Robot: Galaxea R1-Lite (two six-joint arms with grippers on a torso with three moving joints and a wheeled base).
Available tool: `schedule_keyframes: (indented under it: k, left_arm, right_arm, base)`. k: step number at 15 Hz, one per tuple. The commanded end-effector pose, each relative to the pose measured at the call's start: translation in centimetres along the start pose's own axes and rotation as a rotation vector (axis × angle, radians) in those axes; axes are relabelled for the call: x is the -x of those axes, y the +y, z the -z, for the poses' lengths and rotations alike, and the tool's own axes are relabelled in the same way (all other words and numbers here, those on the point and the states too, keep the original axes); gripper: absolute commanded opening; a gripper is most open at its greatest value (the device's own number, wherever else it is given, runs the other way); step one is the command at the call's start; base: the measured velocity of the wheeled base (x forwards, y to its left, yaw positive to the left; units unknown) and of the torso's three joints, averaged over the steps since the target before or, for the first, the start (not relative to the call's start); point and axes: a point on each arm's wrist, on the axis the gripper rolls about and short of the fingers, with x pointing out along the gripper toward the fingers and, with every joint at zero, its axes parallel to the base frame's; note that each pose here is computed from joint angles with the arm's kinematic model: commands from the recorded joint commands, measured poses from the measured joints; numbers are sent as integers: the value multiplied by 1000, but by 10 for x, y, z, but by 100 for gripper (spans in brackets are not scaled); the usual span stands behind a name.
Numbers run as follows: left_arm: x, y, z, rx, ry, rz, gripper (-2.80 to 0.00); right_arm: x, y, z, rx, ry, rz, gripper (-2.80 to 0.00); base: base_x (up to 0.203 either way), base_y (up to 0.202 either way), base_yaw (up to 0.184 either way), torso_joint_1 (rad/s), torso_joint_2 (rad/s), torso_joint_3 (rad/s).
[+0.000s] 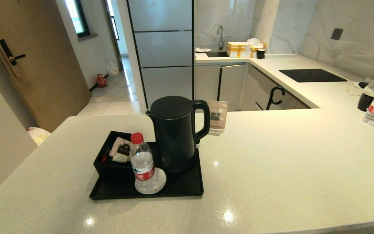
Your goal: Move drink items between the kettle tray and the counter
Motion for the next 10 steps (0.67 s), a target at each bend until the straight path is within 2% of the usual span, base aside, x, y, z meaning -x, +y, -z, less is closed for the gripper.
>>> schedule_keyframes:
  k: [1,10]
  left_arm:
    - [0,0,0,0,-2,-1,-280]
    - [0,0,0,0,-1,-1,-280]
  right_arm:
    - [0,0,0,0,1,-1,-280]
    - [0,0,0,0,1,-1,-280]
  base:
    - [0,0,0,0,0,0]
    - [0,0,0,0,0,0]
